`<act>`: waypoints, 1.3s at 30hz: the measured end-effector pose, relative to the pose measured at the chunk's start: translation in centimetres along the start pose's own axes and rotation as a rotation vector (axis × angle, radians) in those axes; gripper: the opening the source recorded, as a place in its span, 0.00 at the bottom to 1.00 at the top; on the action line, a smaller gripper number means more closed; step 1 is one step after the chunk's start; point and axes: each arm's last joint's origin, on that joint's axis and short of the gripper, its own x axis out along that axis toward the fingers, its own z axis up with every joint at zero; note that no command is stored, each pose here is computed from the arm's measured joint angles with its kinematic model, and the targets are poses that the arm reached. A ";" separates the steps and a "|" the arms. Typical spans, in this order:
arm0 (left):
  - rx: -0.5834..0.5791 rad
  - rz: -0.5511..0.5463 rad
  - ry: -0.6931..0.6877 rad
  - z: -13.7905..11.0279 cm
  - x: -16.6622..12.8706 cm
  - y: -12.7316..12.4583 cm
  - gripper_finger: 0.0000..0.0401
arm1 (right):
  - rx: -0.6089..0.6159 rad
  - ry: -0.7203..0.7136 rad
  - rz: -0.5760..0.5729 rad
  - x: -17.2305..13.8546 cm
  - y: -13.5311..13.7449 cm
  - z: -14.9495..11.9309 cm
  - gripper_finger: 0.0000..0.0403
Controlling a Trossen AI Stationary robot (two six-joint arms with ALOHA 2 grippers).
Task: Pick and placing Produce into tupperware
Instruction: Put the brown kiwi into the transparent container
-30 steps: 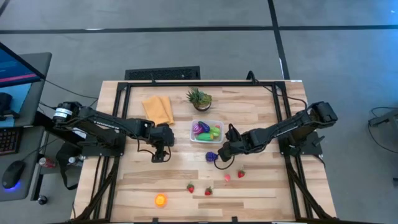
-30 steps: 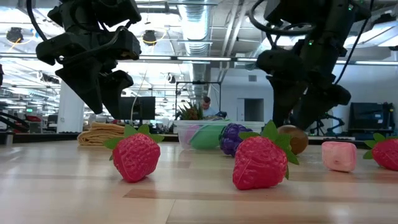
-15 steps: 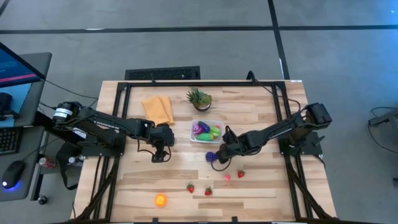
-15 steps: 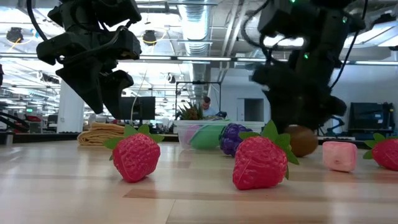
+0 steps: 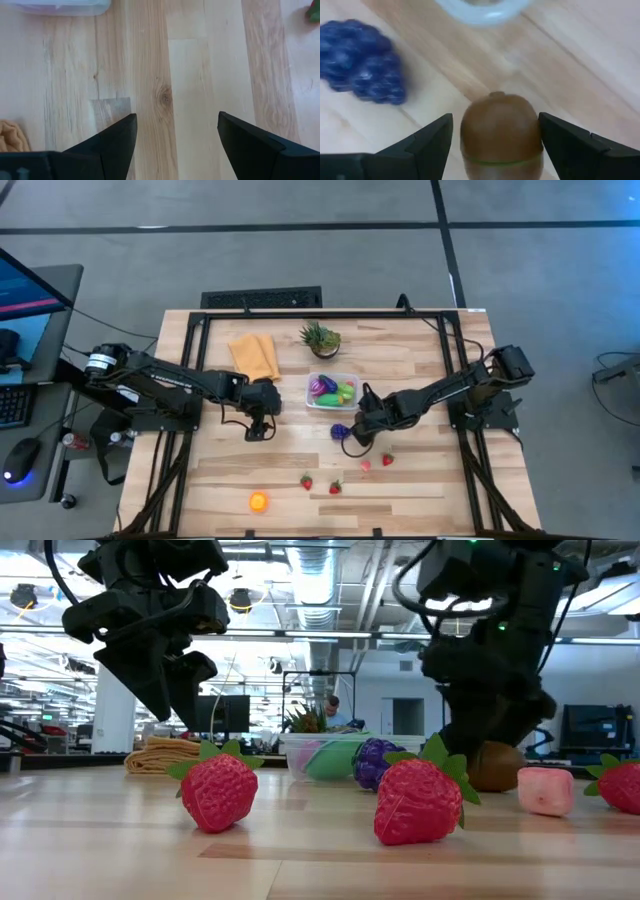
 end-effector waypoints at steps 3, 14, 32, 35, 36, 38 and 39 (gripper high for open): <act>0.000 0.000 -0.007 0.1 0.0 0.0 0.66 | -0.035 0.038 -0.018 -0.1 -0.3 -0.3 0.71; 0.001 -0.001 -0.028 0.3 0.0 0.0 0.66 | -0.095 0.079 -0.024 -0.1 -0.5 -0.5 0.71; -0.005 -0.001 -0.028 0.3 0.0 0.0 0.66 | -0.105 0.077 -0.025 -0.1 -0.5 -0.5 0.59; -0.005 -0.001 -0.028 0.3 0.0 0.0 0.66 | -0.112 0.077 -0.025 -0.1 -0.5 -0.5 0.63; -0.006 -0.001 -0.028 0.3 0.0 0.0 0.66 | -0.113 0.078 -0.025 -0.1 -0.5 -0.5 0.63; -0.007 -0.001 -0.028 0.3 0.0 0.0 0.66 | -0.118 0.079 -0.027 -0.1 -0.5 -0.5 0.63; -0.007 -0.001 -0.028 0.3 0.0 0.0 0.66 | -0.120 0.080 -0.027 -0.1 -0.5 -0.5 0.63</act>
